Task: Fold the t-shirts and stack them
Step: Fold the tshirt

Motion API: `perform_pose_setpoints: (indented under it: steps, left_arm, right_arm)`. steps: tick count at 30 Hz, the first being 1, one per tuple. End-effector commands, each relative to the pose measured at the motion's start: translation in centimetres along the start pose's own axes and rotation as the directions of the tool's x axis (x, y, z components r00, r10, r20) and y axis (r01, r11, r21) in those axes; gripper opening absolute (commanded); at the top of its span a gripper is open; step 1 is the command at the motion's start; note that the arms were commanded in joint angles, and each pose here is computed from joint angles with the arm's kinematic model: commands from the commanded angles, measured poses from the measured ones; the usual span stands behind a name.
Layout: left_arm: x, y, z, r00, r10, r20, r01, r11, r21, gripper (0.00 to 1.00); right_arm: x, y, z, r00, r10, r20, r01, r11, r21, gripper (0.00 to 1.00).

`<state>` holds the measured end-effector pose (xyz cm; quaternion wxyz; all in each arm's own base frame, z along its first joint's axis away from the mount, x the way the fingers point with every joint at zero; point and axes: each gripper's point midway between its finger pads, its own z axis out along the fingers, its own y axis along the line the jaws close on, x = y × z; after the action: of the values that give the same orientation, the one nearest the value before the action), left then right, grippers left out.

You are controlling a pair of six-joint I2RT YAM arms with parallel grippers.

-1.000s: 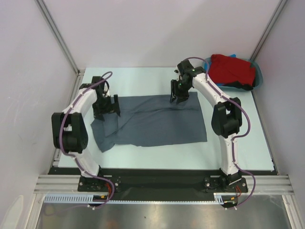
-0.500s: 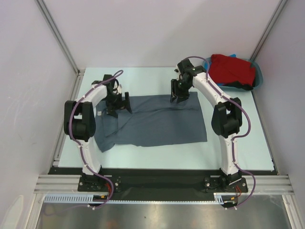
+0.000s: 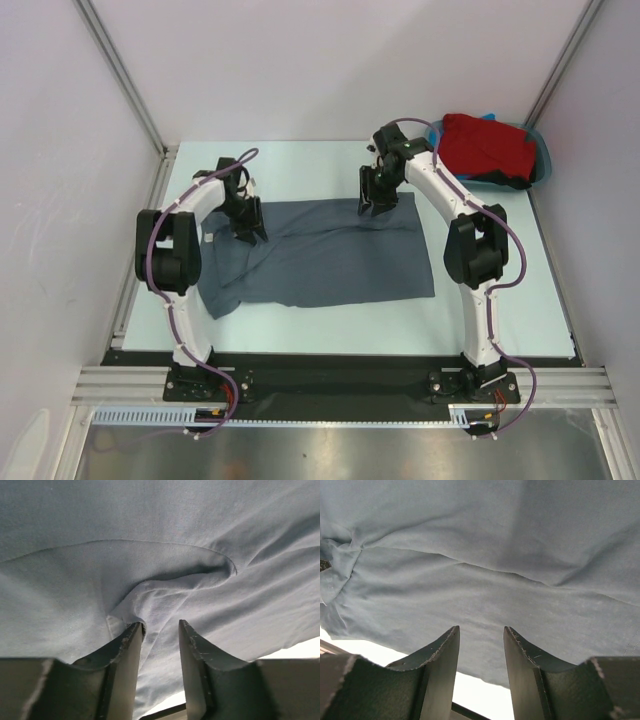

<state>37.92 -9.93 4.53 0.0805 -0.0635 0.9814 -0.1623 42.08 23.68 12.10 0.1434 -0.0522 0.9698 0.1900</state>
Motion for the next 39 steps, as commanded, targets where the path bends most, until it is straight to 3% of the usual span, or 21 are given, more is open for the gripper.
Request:
perform_pose_setpoints:
  steps: [1, 2, 3, 10, 23, 28, 33, 35, 36, 38, 39]
  left_arm:
    - [0.1, 0.0, 0.0, 1.0, 0.0, 0.0, 0.0, 1.0, 0.007, 0.4]
    - [0.1, 0.0, 0.0, 1.0, 0.001, -0.001, -0.001, 1.0, 0.007, 0.29]
    - [0.1, 0.0, 0.0, 1.0, -0.001, -0.002, 0.001, 1.0, 0.006, 0.26]
    - [0.5, -0.1, -0.6, 1.0, 0.01, -0.005, -0.01, 1.0, 0.007, 0.16]
    - [4.8, -3.2, -3.5, 0.994, 0.112, -0.007, -0.111, 0.991, 0.076, 0.15]
    - [6.4, -4.7, -3.7, 0.988, 0.153, -0.021, -0.148, 0.979, 0.138, 0.26]
    - [8.3, -5.3, -3.4, 0.984, 0.162, -0.07, -0.146, 0.971, 0.191, 0.22]
    - [8.4, -5.2, -3.6, 0.983, 0.174, -0.052, -0.163, 0.971, 0.174, 0.4]
    - [8.1, -4.3, -3.6, 0.984, 0.173, -0.034, -0.168, 0.979, 0.115, 0.57]
    - [7.1, -3.5, -4.2, 0.986, 0.169, -0.002, -0.169, 0.985, 0.045, 0.58]
    - [6.7, -3.0, -4.5, 0.987, 0.162, 0.008, -0.162, 0.987, 0.003, 0.67]
  right_arm:
    - [-0.6, 0.0, -0.5, 1.0, -0.014, 0.015, 0.014, 1.0, 0.002, 0.46]
    - [-0.4, -0.1, -0.4, 1.0, -0.015, 0.011, 0.015, 1.0, 0.004, 0.46]
    - [-0.5, -0.1, -0.5, 1.0, -0.016, 0.014, 0.015, 1.0, 0.003, 0.46]
    - [-0.2, -0.4, -0.3, 1.0, -0.007, 0.006, 0.007, 1.0, 0.007, 0.46]
    - [-0.2, -0.4, 0.4, 1.0, -0.017, -0.006, 0.017, 1.0, -0.005, 0.46]
    - [0.0, -0.4, 0.6, 1.0, -0.018, -0.015, 0.018, 1.0, -0.009, 0.46]
    - [0.0, -0.5, 0.5, 1.0, -0.022, -0.016, 0.022, 1.0, -0.003, 0.46]
    - [0.1, -0.5, 0.5, 1.0, -0.022, -0.018, 0.022, 1.0, -0.002, 0.46]
    - [0.1, -0.4, 0.4, 1.0, -0.023, -0.015, 0.022, 1.0, -0.003, 0.46]
    - [0.1, -0.4, 0.3, 1.0, -0.022, -0.016, 0.022, 1.0, -0.001, 0.46]
    - [0.1, -0.5, 0.3, 1.0, -0.022, -0.015, 0.022, 1.0, 0.006, 0.46]
